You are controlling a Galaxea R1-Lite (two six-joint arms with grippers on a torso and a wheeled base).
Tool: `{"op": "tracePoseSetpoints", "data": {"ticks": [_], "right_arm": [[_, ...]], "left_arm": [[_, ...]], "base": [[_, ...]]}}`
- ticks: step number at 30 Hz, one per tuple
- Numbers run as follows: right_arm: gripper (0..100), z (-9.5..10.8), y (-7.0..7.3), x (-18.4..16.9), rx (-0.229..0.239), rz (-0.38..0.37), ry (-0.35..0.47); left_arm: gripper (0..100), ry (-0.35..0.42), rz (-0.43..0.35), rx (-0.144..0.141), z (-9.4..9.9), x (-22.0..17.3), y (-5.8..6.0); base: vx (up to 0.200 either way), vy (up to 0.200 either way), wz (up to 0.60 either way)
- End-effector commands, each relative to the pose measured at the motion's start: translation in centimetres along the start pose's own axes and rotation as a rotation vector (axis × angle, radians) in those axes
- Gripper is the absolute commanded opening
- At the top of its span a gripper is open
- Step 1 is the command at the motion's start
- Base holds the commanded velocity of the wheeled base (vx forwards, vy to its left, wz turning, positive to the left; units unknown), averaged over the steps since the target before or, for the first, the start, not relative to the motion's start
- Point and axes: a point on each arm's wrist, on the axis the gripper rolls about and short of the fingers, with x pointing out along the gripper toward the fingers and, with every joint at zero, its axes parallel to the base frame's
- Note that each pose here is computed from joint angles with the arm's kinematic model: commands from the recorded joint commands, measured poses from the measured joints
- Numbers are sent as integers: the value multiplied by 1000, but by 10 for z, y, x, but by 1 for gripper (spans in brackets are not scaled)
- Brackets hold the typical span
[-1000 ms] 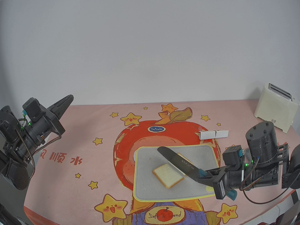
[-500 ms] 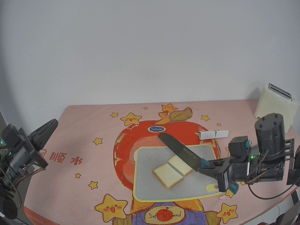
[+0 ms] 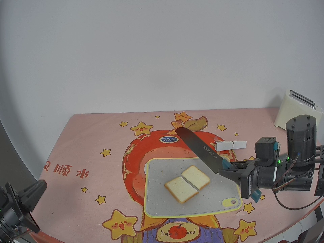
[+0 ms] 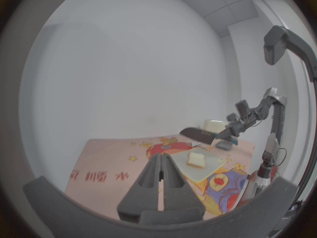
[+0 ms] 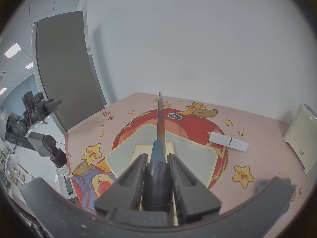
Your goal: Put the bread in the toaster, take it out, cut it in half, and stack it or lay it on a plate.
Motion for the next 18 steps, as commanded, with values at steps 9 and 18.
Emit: {"op": "tracePoseSetpoints", "data": {"ticks": [9, 18], "right_arm": [[0, 5, -3, -15, 5, -15, -69], [0, 5, -2, -19, 5, -15, -78]], "left_arm": [[0, 46, 430, 54, -59, -56, -8], [100, 47, 432, 55, -59, -56, -8]], "base": [[0, 0, 0], [0, 0, 0]]}}
